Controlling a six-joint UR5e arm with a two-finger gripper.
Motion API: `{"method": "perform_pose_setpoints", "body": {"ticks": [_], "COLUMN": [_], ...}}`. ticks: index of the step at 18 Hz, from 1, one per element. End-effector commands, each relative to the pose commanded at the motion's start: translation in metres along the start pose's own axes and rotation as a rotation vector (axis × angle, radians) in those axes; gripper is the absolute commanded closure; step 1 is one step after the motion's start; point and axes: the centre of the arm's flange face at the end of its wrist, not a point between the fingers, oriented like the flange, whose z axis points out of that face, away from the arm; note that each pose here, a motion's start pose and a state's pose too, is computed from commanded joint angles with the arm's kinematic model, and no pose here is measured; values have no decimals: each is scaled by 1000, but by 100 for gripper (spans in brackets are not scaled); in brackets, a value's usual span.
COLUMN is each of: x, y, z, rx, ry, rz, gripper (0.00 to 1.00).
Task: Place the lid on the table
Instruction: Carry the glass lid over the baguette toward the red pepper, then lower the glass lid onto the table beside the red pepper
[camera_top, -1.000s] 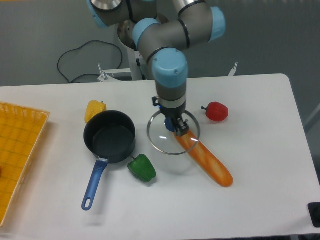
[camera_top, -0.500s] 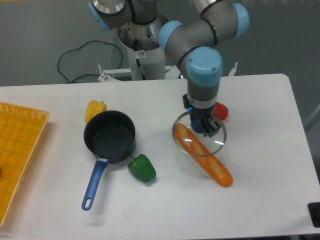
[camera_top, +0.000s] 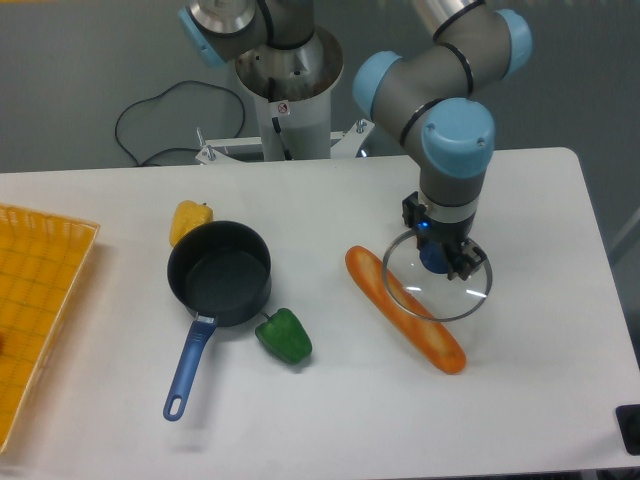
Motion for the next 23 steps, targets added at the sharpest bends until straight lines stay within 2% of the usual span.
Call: {"method": "perform_pose_setpoints", "body": {"ticks": [7,23], "x": [-8,-36], "y": [14,45], "z": [27,56], "rx": [-5,-7], "ry": [36,36], "rz": [-13,0], "gripper": [35,35]}}
